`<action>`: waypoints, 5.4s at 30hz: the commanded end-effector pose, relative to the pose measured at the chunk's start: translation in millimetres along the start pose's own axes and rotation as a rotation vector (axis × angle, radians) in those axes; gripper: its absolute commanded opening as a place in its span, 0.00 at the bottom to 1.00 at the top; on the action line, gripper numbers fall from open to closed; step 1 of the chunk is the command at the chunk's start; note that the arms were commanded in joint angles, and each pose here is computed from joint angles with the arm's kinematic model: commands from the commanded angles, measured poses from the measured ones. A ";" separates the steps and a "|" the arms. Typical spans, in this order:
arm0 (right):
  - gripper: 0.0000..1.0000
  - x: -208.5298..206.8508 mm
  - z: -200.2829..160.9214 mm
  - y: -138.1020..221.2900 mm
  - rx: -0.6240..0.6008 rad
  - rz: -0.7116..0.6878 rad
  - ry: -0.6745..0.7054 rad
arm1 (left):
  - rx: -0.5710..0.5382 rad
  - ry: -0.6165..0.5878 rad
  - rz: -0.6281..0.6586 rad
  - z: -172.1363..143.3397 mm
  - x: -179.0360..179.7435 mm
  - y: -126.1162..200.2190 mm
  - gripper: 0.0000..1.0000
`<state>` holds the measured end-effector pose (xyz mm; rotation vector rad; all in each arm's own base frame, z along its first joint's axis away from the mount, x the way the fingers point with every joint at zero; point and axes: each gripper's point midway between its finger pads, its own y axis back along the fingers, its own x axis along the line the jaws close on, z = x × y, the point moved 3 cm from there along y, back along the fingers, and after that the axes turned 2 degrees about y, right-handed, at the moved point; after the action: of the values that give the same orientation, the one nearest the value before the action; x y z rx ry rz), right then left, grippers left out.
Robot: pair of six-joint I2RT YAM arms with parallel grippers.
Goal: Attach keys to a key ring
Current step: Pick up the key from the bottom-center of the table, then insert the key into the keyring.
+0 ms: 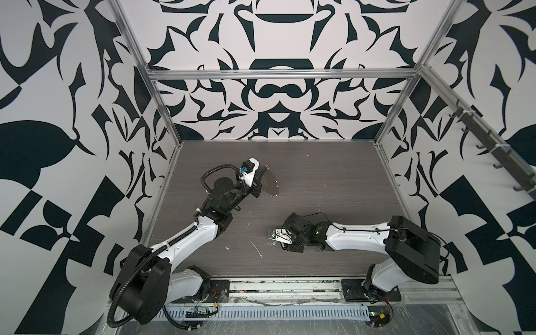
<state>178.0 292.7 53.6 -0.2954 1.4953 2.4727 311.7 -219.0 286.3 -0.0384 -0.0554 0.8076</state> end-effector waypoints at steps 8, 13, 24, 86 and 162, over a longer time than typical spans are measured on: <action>0.21 -6.9 16.8 4.2 -0.047 -0.002 0.016 | -0.065 -0.020 -0.006 15.2 -1.3 5.1 0.00; 0.18 -5.6 18.5 4.5 -0.053 0.010 0.019 | -0.062 -0.019 -0.008 14.0 -1.4 4.8 0.00; 0.19 -1.1 17.0 1.5 -0.029 0.049 0.025 | -0.063 -0.021 -0.009 14.7 -1.4 4.9 0.00; 0.00 -71.0 25.0 112.3 -0.674 -0.394 -0.885 | -0.073 -0.038 -0.125 16.1 -17.5 4.2 0.00; 0.00 -51.8 23.9 197.9 -1.090 -0.288 -0.620 | -0.079 -0.440 -0.755 -11.4 -157.2 35.0 0.00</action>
<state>170.0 221.1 229.9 0.0952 -0.0735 2.4969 183.0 -310.0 258.3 0.1060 -0.4412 0.0475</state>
